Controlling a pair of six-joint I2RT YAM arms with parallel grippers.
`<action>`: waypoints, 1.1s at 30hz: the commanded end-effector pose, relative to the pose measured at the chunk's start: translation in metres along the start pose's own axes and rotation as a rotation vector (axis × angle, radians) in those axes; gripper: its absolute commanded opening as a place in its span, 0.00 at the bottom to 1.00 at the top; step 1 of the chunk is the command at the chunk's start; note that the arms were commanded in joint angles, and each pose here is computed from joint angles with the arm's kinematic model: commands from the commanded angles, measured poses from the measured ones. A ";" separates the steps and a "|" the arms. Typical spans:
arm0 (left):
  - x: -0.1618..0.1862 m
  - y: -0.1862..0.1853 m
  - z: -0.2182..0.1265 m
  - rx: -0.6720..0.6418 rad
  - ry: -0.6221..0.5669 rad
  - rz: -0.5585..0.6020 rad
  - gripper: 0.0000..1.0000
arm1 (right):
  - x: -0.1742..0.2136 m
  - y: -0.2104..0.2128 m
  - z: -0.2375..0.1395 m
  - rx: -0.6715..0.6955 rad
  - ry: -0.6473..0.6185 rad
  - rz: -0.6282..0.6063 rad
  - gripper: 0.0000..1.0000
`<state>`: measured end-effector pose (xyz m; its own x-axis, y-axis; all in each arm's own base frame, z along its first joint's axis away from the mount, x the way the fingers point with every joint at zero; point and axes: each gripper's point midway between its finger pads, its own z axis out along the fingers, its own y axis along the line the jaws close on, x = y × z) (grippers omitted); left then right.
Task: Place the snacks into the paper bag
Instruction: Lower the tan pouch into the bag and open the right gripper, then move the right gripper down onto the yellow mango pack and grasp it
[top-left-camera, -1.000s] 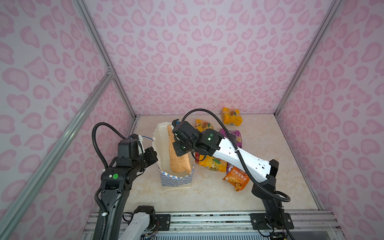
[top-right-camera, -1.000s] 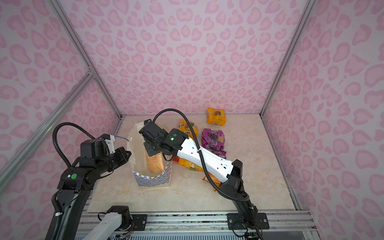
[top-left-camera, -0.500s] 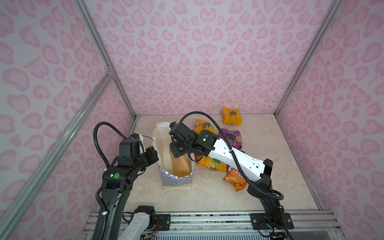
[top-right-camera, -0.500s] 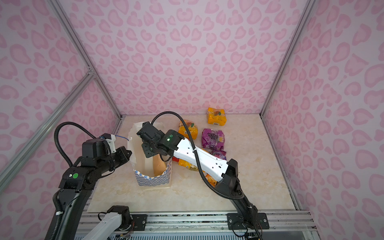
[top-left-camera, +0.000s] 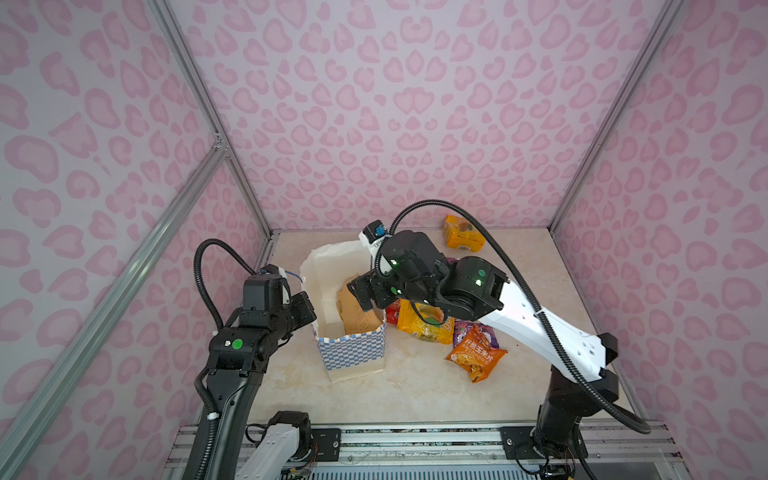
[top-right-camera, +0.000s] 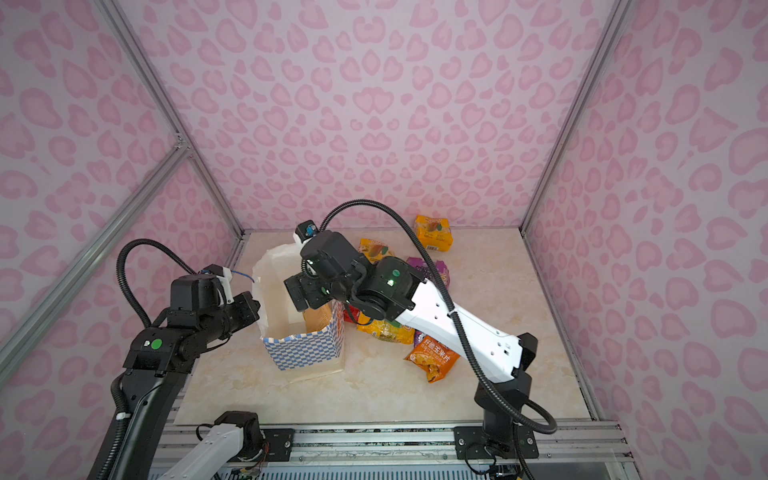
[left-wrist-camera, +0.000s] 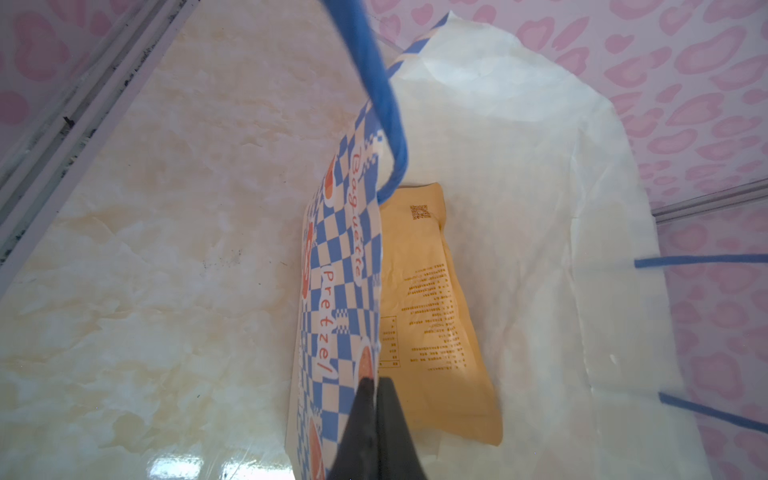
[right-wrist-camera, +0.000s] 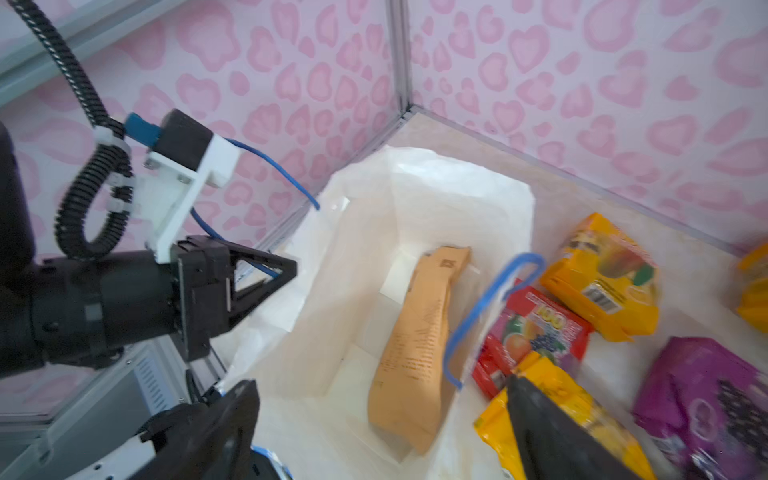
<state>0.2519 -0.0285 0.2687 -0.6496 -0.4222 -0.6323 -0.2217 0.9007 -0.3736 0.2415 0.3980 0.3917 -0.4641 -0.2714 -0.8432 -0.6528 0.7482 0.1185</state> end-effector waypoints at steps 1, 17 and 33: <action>-0.016 0.007 -0.003 -0.053 -0.068 0.047 0.03 | -0.004 -0.038 -0.020 0.167 -0.108 -0.038 0.98; -0.020 0.003 0.010 0.054 -0.165 0.053 0.03 | 0.149 -0.166 -0.023 0.486 0.029 0.032 0.98; -0.012 0.025 0.013 -0.030 -0.179 0.032 0.03 | 0.234 -0.162 0.082 0.565 0.325 -0.140 0.98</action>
<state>0.2605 -0.0068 0.2569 -0.5341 -0.4021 -0.7437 -0.2125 0.9152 -0.3423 0.2884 0.2576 0.1427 -0.6256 -0.4481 -0.6386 -0.3378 0.8935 -0.2961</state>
